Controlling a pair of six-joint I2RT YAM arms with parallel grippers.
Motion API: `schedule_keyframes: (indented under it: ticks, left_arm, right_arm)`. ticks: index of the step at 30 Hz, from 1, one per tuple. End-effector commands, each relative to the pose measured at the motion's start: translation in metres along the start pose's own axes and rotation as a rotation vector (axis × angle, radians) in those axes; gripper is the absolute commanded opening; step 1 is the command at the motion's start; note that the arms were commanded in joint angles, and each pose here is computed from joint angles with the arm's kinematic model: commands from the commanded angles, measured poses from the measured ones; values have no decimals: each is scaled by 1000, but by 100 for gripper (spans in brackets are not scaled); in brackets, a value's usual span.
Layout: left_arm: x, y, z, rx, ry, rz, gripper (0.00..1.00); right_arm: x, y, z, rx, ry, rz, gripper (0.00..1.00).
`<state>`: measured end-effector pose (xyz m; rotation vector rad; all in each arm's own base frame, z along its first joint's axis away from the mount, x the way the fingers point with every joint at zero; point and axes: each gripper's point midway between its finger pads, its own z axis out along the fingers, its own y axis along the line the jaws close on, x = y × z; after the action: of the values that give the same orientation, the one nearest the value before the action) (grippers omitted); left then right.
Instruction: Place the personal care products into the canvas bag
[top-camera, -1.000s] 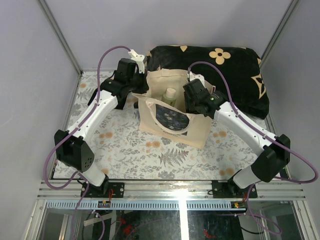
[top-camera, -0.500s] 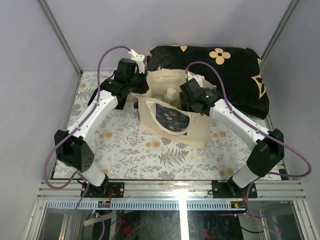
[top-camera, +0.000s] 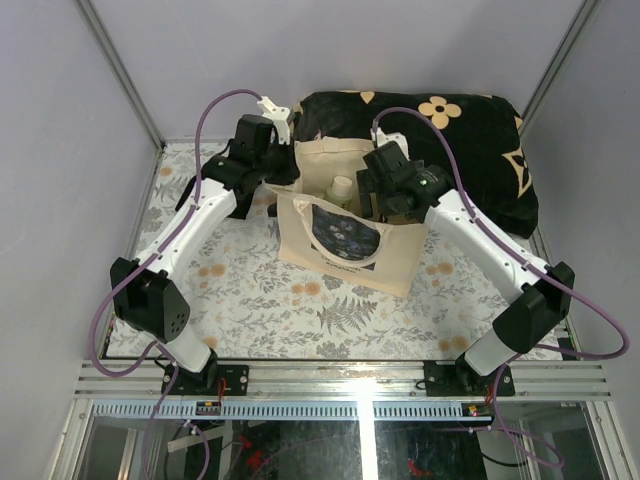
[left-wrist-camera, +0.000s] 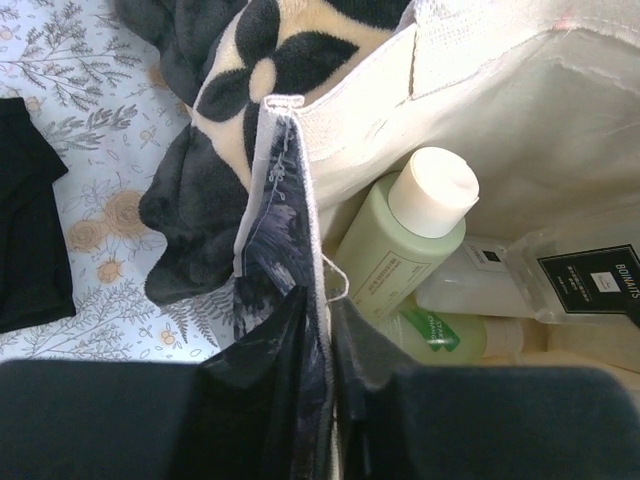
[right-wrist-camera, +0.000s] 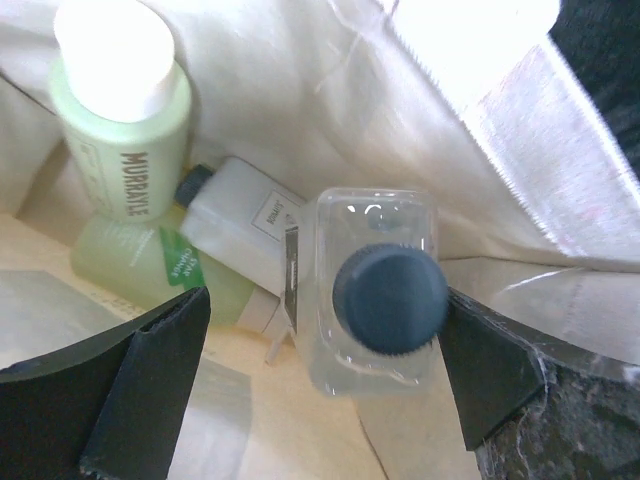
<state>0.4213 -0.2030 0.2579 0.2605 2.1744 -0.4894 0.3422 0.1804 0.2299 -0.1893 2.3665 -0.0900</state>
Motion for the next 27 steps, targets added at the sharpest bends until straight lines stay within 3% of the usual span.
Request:
schedule_keyframes:
  ticks: [1,3,7,16,21,27]
  left_arm:
    - [-27,-1,2,7,-79,16,35]
    - [-29,0,1,0,-84,18,48]
    - [-37,2,-7,-26,-100,25,98]
    - [-74,7,-57,-112,-221,40,100]
    - [-96,24,-96,-233,-310,23,100]
    - [-102,52,-123,-315,-343,-13,100]
  right_arm:
    - [-50,-6,-53,-87,-170,39,100]
    - [-62,-9,-66,-95,-208,45,99]
    - [-81,-14,-80,-84,-252,32,99]
    - [-128,-17,-80,-17,-332,-38,99]
    - [-155,-5,-56,-51,-336,-58,99]
    - [-180,-44,-18,-68,-329,10,99]
